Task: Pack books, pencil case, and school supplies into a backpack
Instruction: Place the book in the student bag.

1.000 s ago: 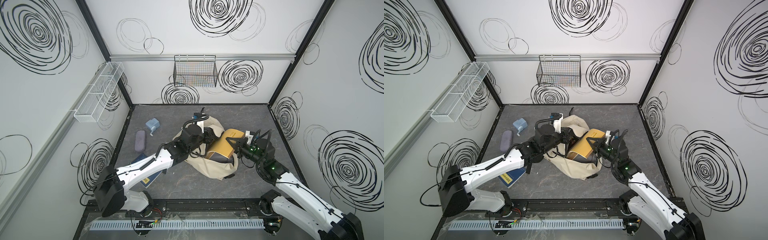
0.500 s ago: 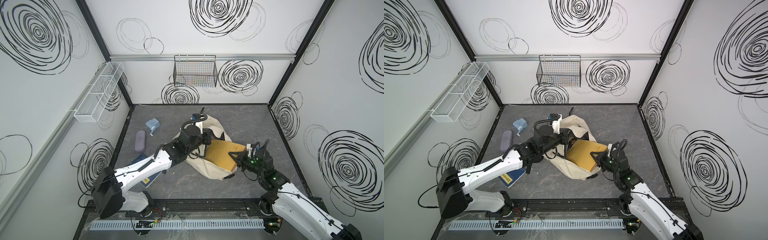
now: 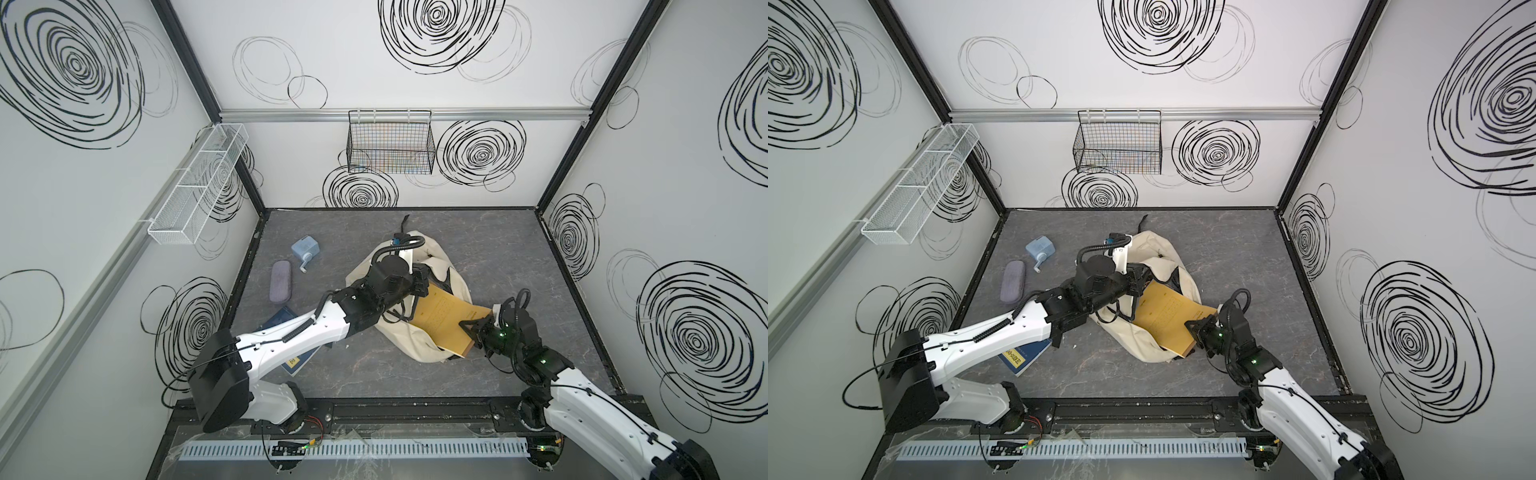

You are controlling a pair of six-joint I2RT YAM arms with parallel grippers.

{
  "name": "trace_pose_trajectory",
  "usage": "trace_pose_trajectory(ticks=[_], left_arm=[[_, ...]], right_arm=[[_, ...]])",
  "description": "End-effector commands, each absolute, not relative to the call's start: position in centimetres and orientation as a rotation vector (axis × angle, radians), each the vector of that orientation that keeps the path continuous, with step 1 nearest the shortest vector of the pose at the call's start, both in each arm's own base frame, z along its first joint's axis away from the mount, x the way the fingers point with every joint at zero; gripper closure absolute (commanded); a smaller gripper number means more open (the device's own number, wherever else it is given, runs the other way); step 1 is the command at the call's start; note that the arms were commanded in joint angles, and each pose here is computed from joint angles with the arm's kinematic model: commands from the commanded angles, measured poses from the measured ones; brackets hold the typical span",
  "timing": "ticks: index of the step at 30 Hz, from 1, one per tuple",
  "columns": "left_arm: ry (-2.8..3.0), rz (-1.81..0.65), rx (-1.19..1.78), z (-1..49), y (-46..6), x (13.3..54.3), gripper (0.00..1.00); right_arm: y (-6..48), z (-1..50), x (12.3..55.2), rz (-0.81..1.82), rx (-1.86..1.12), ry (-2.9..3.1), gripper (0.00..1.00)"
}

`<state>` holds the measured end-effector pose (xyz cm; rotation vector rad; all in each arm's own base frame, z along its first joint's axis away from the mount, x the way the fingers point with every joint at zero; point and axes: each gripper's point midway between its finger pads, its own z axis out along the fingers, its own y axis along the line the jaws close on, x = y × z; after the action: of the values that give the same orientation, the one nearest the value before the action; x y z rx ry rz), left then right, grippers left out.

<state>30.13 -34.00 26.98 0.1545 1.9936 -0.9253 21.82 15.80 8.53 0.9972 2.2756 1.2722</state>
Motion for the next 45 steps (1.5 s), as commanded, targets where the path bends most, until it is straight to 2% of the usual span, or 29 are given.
trace_pose_trajectory(ticks=[1, 14, 22, 23, 28, 34, 41, 45], left_arm=[[1.855, -1.02, 0.146, 32.0, -35.0, 30.2, 1.0], [1.847, -1.009, 0.14, 32.6, -34.6, 30.1, 1.0], [1.847, -0.998, 0.139, 32.6, -34.4, 30.2, 1.0], [1.851, -0.994, 0.139, 32.4, -34.3, 30.3, 1.0], [1.854, -0.988, 0.136, 32.2, -34.1, 30.4, 1.0], [1.859, -0.986, 0.137, 32.0, -34.1, 30.5, 1.0], [1.868, -0.979, 0.138, 31.6, -34.2, 30.5, 1.0], [1.871, -0.978, 0.139, 31.4, -34.3, 30.5, 1.0]], right_arm=[[17.2, 12.0, 24.5, 1.348, 0.926, 2.189, 1.0], [20.9, 15.1, 29.6, 1.405, 0.869, 2.105, 1.0], [21.0, 14.0, 29.9, 1.354, 0.865, 2.133, 1.0], [21.0, 13.6, 29.8, 1.332, 0.859, 2.154, 0.99], [21.0, 11.6, 28.2, 1.287, 0.807, 2.271, 0.73], [19.7, 9.7, 26.3, 1.259, 0.837, 2.302, 0.64], [18.3, 8.6, 25.1, 1.257, 0.863, 2.316, 0.64], [18.0, 8.8, 24.7, 1.262, 0.852, 2.314, 0.75]])
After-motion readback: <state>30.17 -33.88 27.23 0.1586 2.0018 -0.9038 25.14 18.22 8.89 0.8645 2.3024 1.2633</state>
